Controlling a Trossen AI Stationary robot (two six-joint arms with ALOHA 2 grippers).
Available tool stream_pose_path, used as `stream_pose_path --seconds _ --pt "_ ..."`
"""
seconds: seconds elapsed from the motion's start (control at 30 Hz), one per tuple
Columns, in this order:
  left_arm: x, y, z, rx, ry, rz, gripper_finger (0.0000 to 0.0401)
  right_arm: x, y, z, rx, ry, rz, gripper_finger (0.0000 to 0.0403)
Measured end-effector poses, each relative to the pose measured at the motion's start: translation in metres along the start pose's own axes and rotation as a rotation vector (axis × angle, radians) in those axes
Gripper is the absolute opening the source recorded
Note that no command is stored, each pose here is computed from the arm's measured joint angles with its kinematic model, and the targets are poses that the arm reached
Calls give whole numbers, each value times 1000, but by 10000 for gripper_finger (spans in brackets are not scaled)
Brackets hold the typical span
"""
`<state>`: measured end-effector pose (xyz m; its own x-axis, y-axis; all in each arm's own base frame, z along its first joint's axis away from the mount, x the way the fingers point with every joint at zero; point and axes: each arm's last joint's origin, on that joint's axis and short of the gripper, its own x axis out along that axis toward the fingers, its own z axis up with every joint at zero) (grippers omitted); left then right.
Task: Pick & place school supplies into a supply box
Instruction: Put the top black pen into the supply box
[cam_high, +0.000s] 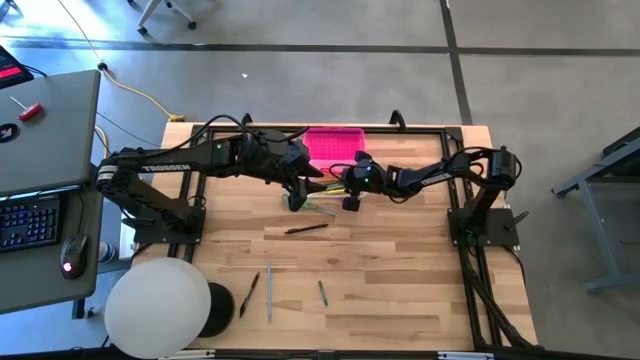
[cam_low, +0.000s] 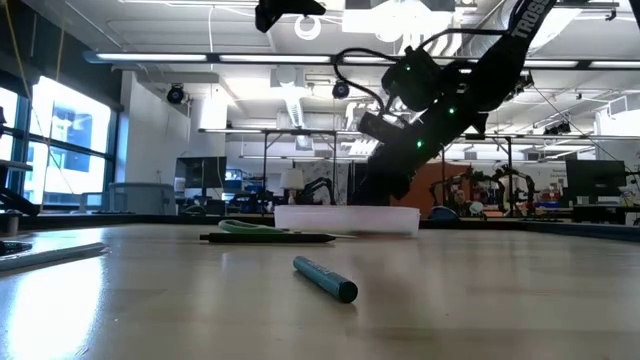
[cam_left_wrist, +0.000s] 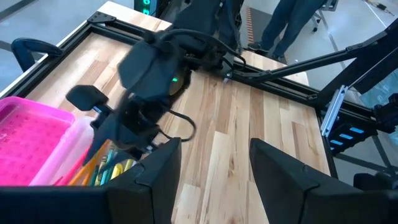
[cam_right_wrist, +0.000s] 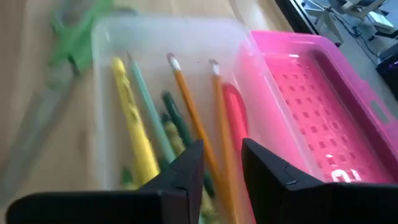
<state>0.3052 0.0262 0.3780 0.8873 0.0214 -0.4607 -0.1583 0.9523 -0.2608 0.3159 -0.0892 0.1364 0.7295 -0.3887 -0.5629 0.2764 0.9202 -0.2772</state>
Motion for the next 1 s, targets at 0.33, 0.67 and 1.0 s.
stream_pose_path --seconds 0.33,0.67,1.0 --pt "0 0 0 0 0 0 223 -17 57 18 -62 -113 17 92" --pt "0 0 0 0 0 -1 223 -39 110 20 56 -142 203 90" --pt "0 0 1 1 -7 -5 223 -16 126 14 -107 -334 443 90"
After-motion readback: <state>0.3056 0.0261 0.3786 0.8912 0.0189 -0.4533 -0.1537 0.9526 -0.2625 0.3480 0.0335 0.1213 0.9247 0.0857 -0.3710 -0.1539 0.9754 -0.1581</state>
